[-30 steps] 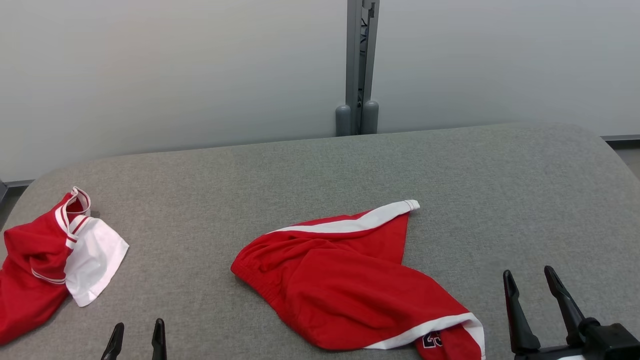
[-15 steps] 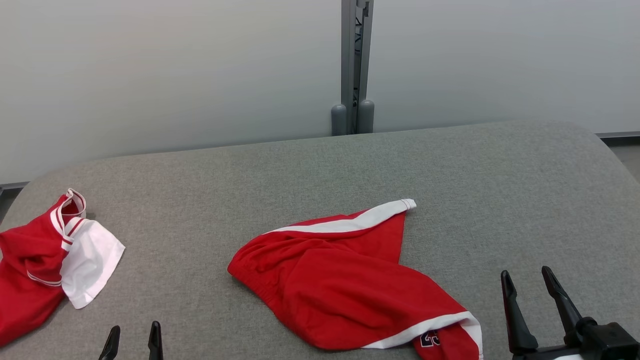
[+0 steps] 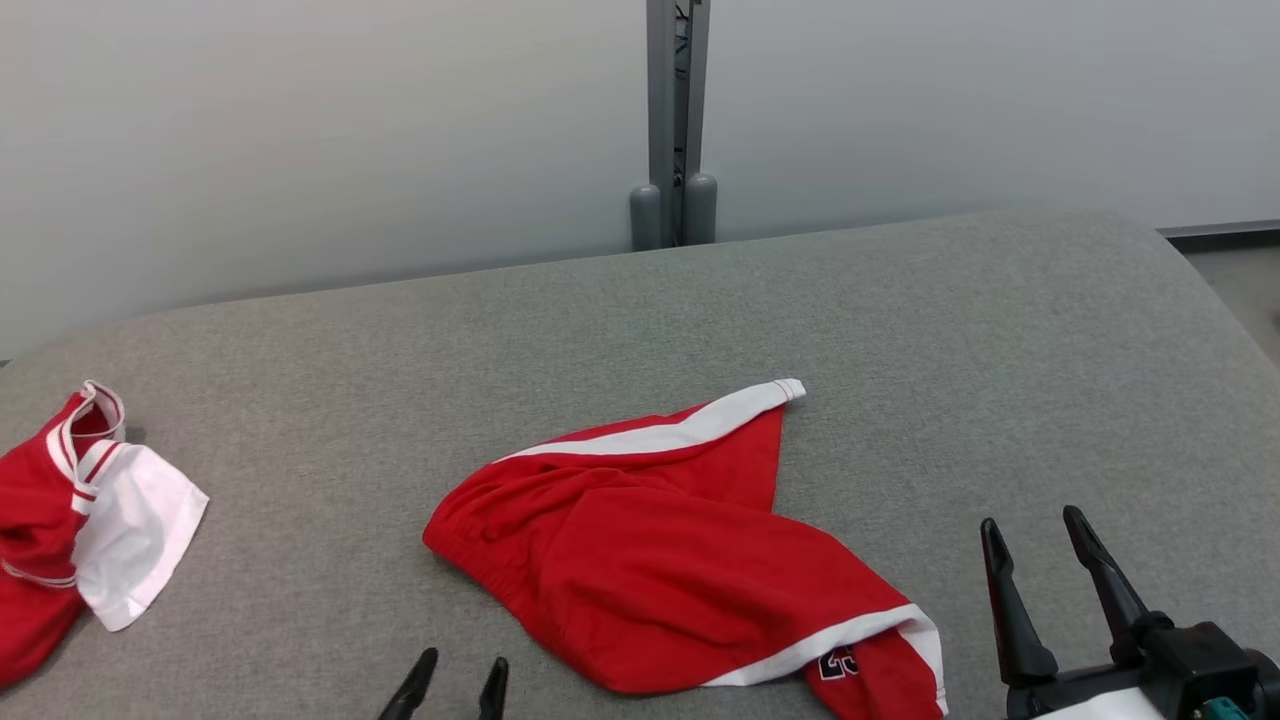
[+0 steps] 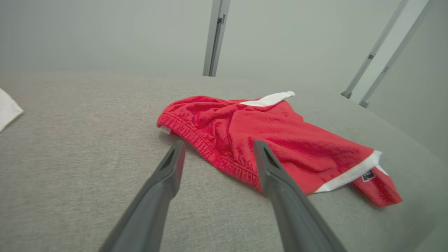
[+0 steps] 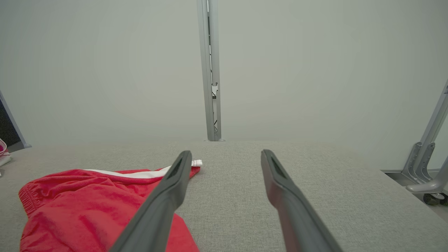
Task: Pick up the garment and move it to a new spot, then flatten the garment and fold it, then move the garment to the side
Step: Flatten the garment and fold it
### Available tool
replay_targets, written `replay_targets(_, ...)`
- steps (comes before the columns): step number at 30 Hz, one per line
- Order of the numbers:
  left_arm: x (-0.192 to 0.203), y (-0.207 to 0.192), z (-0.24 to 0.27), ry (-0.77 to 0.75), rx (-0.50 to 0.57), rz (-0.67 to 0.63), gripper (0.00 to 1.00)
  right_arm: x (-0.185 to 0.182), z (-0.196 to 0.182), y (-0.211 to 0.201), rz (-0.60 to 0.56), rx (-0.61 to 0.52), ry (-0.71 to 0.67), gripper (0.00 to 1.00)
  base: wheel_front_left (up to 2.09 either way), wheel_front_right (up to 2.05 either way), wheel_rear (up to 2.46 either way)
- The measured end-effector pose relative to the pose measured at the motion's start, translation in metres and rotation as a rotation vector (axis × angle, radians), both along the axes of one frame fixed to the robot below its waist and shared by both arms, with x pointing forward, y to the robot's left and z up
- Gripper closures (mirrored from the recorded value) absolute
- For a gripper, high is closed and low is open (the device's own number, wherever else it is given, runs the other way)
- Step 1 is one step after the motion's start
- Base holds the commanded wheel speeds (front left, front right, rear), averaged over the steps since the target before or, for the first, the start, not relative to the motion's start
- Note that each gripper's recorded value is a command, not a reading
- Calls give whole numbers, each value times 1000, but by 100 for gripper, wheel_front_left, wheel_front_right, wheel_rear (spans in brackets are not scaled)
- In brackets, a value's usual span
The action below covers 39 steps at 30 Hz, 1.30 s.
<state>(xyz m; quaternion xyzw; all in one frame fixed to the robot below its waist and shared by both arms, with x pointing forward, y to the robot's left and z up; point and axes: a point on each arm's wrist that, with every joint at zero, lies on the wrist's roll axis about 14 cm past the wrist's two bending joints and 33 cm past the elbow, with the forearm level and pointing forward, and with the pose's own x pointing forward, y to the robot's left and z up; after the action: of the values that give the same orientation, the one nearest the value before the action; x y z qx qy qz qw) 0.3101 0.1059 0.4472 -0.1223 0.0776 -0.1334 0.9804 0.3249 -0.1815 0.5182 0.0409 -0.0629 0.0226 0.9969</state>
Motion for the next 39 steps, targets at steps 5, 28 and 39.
replay_targets(5, -6, -62, -32, 163, -43, -231, 0, 3, 1, -4, -16, -11, 0, 0, 0, 0, 0)
replay_targets(28, 29, -119, -60, 279, -154, -411, 100, -1, -13, -44, -149, -6, 56, 0, 0, 0, 0)
replay_targets(39, 34, -122, -17, 237, -122, -560, 100, 0, -12, -41, -138, 12, 52, 0, 0, 0, 0)
